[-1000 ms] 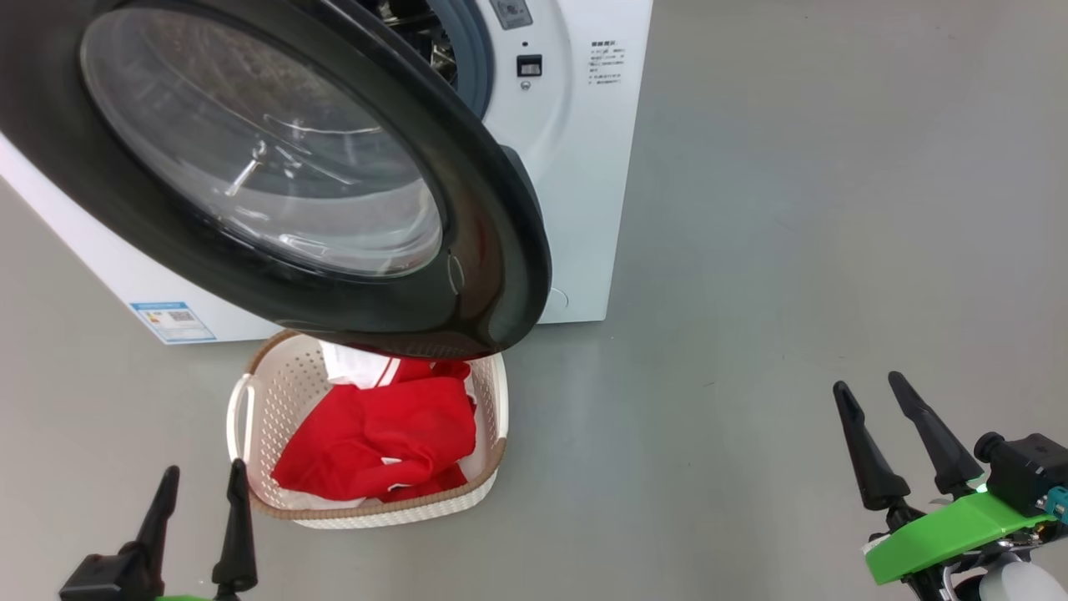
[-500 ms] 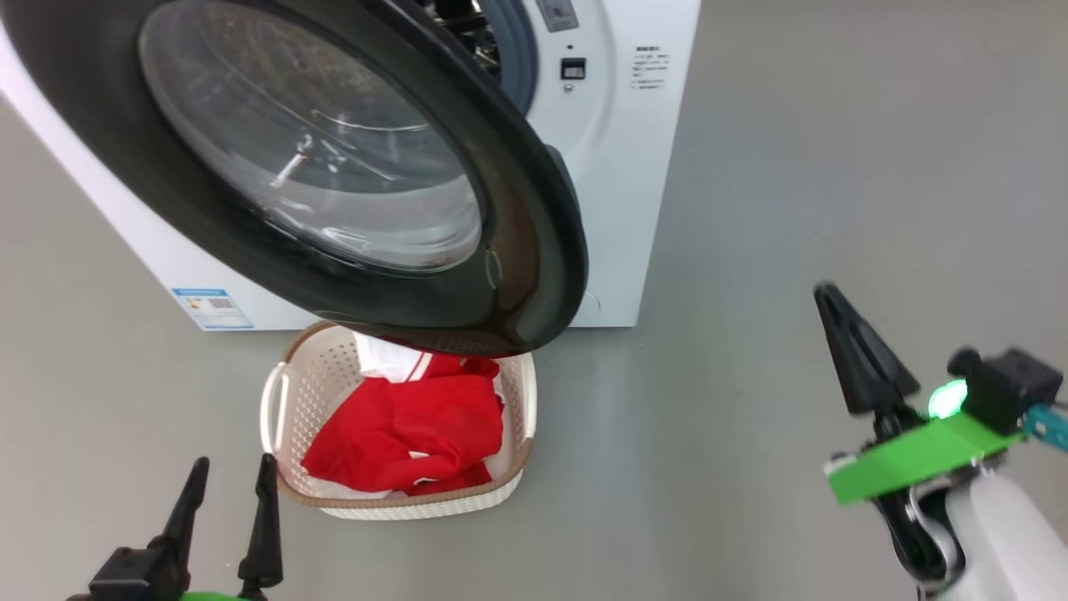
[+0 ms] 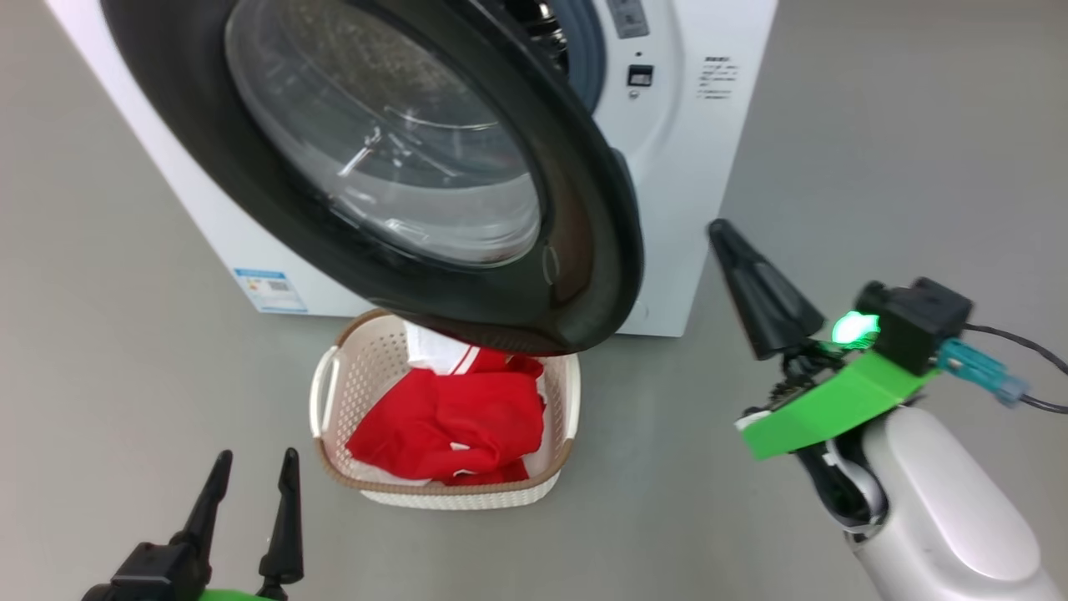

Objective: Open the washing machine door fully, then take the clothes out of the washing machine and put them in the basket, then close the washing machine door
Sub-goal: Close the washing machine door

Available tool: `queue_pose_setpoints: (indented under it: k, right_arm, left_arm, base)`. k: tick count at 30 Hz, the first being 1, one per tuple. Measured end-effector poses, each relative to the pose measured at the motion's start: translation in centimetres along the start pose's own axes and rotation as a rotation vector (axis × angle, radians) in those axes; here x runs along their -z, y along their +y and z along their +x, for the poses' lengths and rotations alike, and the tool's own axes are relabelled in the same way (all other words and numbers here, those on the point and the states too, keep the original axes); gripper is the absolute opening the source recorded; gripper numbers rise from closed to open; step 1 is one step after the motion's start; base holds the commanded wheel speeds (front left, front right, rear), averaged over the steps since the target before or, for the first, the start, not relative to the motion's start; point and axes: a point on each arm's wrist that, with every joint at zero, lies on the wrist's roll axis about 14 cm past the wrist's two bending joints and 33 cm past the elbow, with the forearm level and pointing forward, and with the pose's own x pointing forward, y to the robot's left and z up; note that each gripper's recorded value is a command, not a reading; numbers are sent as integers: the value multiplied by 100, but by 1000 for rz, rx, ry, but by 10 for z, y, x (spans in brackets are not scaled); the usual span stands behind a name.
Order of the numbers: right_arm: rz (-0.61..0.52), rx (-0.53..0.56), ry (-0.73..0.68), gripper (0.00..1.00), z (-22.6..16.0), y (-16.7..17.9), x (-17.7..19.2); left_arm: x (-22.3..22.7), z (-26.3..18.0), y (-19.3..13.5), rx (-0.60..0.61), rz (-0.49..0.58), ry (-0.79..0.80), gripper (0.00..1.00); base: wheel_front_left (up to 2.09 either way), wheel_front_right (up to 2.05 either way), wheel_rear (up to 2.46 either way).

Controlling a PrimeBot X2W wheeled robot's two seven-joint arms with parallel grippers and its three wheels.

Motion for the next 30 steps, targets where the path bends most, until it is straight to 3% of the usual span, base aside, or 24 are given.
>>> queue_pose_setpoints:
  k: [14,30]
  right_arm:
    - [89,-127,195,0,20,34,79]
    - [119,-51,249,0,43,-3,118]
  left_arm:
    - [12,2,4,-26,-19,39,100]
    - [21,17,10,-49,-41,63,100]
  base:
    - [0,0,0]
    - [0,0,0]
